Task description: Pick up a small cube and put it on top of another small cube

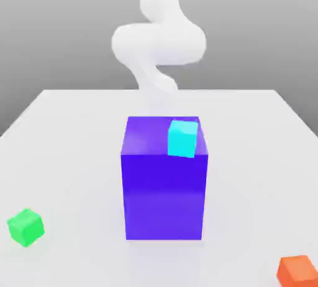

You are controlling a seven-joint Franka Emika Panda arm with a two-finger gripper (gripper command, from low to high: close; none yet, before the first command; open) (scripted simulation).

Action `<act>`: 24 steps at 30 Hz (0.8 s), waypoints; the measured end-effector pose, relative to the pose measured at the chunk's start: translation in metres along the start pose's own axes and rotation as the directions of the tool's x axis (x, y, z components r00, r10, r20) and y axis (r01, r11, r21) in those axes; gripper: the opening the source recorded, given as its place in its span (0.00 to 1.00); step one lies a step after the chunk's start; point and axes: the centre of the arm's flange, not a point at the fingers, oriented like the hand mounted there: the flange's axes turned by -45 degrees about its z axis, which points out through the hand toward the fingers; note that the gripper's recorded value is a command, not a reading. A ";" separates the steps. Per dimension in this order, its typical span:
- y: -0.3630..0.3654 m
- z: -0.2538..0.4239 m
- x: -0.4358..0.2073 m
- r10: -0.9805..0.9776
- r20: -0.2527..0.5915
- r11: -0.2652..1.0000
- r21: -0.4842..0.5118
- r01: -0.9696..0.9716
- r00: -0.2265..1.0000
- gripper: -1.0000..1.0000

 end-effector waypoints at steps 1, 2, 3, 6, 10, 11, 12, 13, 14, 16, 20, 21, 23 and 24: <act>0.006 0.016 0.004 0.029 0.023 0.999 -0.016 -0.028 0.999 0.50; 0.012 0.032 0.007 0.057 0.044 0.998 -0.032 -0.056 0.997 0.50; 0.019 0.047 0.009 0.085 0.064 0.995 -0.048 -0.082 0.994 0.50; 0.040 0.093 0.014 0.170 0.120 0.983 -0.097 -0.159 0.978 0.50; 0.074 0.155 0.011 0.286 0.183 0.952 -0.167 -0.257 0.941 0.50; 0.083 0.170 0.009 0.315 0.197 0.942 -0.185 -0.280 0.928 0.50; 0.092 0.185 0.007 0.344 0.211 0.931 -0.203 -0.303 0.915 0.50; 0.102 0.201 0.003 0.373 0.224 0.919 -0.222 -0.326 0.900 0.50; 0.112 0.216 -0.001 0.402 0.236 0.906 -0.240 -0.348 0.885 0.50; 0.133 0.245 -0.010 0.460 0.257 0.878 -0.278 -0.391 0.850 0.50; 0.182 0.301 -0.039 0.581 0.284 0.802 -0.361 -0.476 0.763 0.50; 0.192 0.315 -0.047 0.606 0.290 0.783 -0.379 -0.493 0.741 0.50; 0.210 0.342 -0.065 0.653 0.303 0.746 -0.413 -0.522 0.694 0.50; 0.219 0.356 -0.075 0.676 0.308 0.727 -0.430 -0.536 0.670 0.50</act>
